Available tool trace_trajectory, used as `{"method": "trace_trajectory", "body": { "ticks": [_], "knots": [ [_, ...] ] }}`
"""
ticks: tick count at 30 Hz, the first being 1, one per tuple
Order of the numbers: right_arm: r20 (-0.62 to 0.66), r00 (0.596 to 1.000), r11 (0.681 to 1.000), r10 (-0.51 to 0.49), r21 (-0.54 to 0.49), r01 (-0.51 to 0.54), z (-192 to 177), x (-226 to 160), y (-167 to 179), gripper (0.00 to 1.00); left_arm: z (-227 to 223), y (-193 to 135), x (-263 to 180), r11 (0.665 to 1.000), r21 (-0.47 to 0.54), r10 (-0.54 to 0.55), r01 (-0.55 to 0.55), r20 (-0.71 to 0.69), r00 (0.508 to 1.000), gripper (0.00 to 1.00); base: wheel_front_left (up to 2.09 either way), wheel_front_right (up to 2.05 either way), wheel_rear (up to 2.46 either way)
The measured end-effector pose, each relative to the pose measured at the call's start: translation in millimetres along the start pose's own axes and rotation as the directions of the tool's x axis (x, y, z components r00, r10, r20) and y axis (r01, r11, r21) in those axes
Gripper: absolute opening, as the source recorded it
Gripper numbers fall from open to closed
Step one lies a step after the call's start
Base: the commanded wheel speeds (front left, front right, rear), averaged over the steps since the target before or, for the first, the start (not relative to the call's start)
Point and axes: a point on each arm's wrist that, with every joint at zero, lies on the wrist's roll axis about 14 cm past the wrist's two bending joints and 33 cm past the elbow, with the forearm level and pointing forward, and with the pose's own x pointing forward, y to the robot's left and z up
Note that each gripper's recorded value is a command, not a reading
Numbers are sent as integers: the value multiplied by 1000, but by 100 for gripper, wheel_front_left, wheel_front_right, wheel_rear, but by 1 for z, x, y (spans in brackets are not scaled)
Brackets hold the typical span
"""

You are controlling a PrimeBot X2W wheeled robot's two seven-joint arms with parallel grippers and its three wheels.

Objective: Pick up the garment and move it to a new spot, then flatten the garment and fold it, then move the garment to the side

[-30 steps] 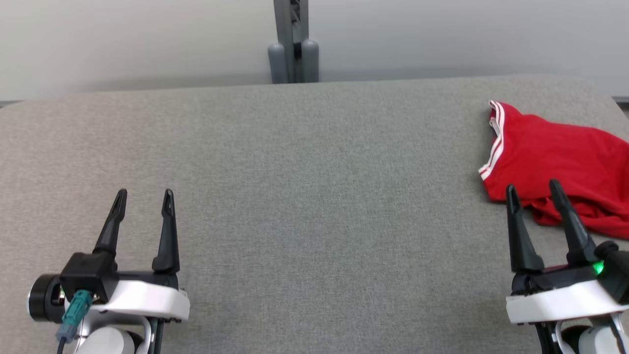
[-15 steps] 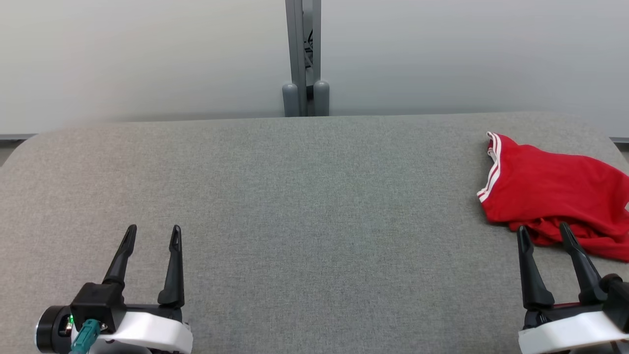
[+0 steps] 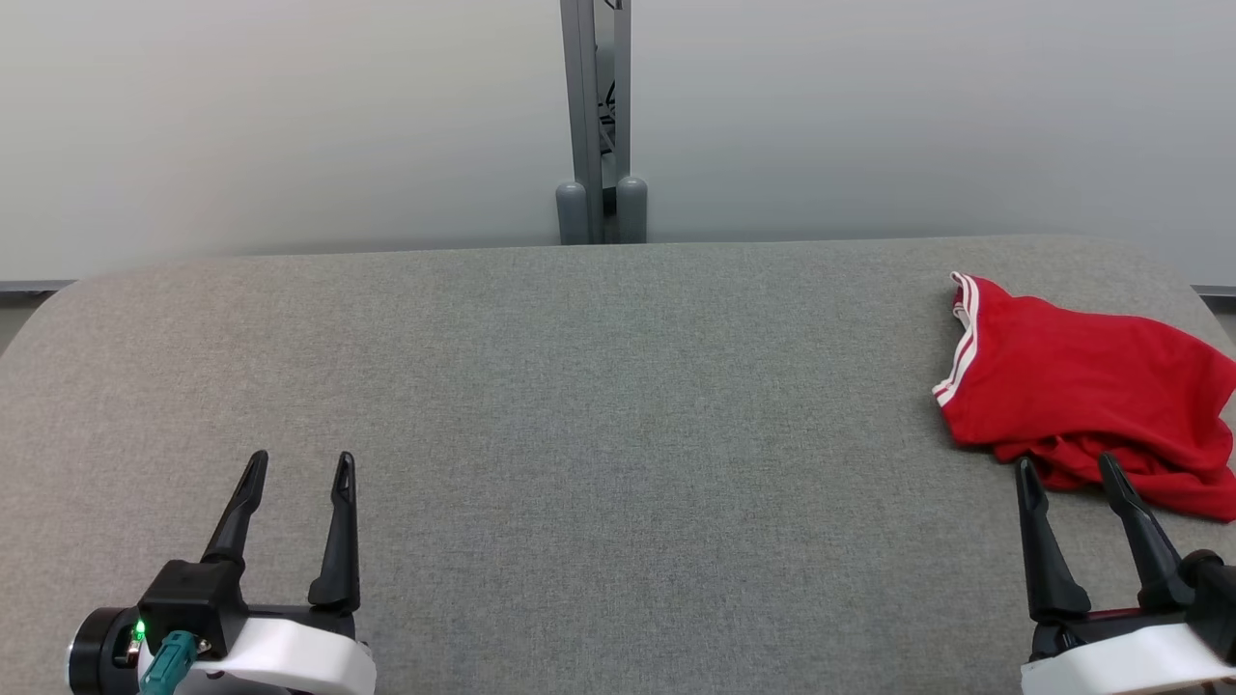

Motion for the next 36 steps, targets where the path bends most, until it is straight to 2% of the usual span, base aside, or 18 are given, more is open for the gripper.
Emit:
{"method": "trace_trajectory", "body": {
  "ticks": [14, 15, 19, 25, 36],
  "knots": [
    [0, 1000, 1000, 3, 6, -3, 0, 2, 1, 100, -2, 2, -3, 1000, 2, 9, -9, -11, 1000, 100, 0, 0, 0],
    [-3, 1000, 1000, 3, 7, -3, -1, 2, 1, 0, -3, 2, -3, 1000, 0, 10, -10, -14, 1000, 0, 0, 0, 0],
    [-49, 999, 1000, -1, 28, 2, -16, -4, 3, 0, -22, -5, -13, 1000, -25, 9, -11, -72, 997, 0, 0, 0, 0],
    [-71, 997, 988, -30, 146, 40, -20, -14, -6, 0, -31, -14, -24, 990, -139, -13, -4, -117, 993, 0, 0, 0, 0],
    [-144, 985, 929, -98, 341, 142, -29, -32, -30, 0, -37, -28, -41, 940, -340, -49, -8, -157, 986, 0, 0, 0, 0]
  ]
}}
